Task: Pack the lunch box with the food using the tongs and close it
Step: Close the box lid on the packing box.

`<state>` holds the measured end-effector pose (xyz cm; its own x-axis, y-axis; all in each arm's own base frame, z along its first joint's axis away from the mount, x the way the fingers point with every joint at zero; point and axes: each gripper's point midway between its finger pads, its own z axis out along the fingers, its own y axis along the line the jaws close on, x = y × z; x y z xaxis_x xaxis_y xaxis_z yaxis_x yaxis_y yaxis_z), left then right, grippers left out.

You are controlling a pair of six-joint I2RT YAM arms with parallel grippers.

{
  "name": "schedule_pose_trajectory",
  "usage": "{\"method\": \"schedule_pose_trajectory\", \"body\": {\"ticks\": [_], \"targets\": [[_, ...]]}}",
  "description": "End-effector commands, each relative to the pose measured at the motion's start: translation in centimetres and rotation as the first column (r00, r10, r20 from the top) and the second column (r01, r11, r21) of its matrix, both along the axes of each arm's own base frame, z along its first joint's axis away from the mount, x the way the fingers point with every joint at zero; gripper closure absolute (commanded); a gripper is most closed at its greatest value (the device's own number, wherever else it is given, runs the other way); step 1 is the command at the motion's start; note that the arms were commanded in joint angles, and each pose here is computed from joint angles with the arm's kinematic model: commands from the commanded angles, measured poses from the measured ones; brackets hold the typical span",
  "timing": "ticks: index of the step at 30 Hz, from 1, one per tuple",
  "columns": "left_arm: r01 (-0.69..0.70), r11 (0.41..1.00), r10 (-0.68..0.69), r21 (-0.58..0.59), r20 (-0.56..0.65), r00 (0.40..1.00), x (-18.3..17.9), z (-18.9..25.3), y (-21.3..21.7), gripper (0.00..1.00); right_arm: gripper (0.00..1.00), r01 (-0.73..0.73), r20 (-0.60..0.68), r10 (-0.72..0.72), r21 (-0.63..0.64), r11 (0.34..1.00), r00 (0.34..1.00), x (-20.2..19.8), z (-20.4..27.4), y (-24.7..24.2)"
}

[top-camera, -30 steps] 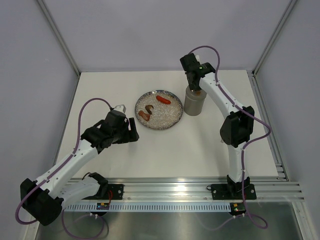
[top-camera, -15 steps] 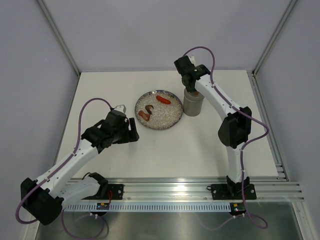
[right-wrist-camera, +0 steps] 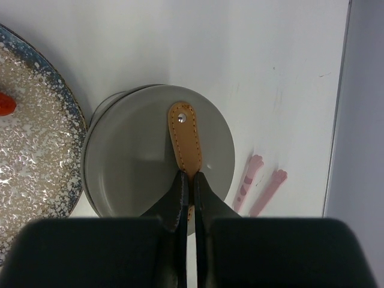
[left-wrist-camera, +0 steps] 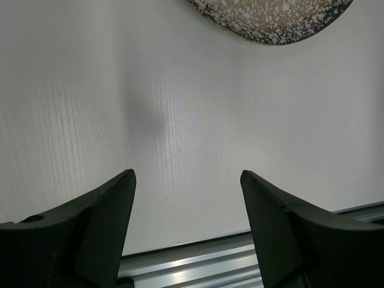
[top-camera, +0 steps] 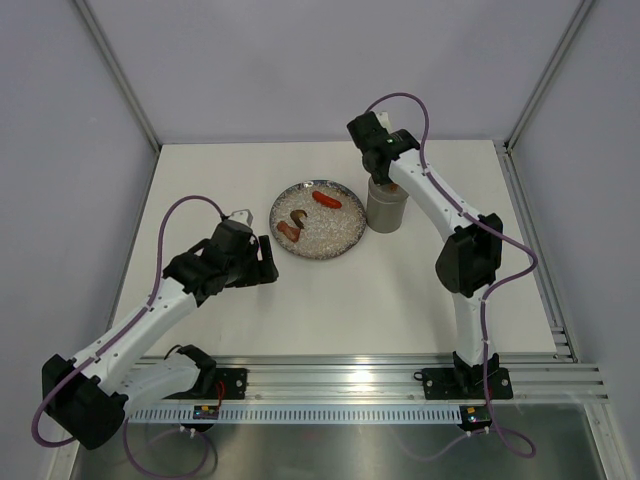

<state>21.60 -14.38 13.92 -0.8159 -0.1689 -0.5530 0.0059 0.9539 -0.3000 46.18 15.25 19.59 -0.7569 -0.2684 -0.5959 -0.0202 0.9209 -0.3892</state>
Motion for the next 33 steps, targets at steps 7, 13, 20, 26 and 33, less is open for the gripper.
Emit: {"method": "schedule_pose_trajectory", "body": {"ticks": [7,13,20,26,33], "targets": [[0.006,1.0,-0.005,-0.028,0.056,0.998,1.2,1.4,-0.6,0.25,1.0,0.0,0.074,0.002,-0.022,1.0,0.997,0.5,2.5,0.5],[0.012,1.0,-0.01,-0.023,0.051,0.999,1.3,1.3,-0.7,0.25,1.0,-0.021,0.064,0.026,-0.064,0.998,0.998,0.5,2.3,0.6],[0.012,1.0,-0.011,-0.022,0.057,0.998,1.4,1.5,-0.7,0.25,1.0,-0.032,0.049,0.036,-0.09,0.995,0.998,0.5,1.8,0.9],[0.013,1.0,-0.012,-0.021,0.054,0.998,1.3,1.4,-0.6,0.25,1.0,-0.041,0.038,0.044,-0.094,0.995,0.998,0.4,1.5,1.0],[0.011,1.0,-0.01,-0.022,0.055,0.998,1.3,1.4,-0.7,0.25,1.0,-0.044,0.022,0.046,-0.096,0.994,0.999,0.3,1.0,1.1]]}}
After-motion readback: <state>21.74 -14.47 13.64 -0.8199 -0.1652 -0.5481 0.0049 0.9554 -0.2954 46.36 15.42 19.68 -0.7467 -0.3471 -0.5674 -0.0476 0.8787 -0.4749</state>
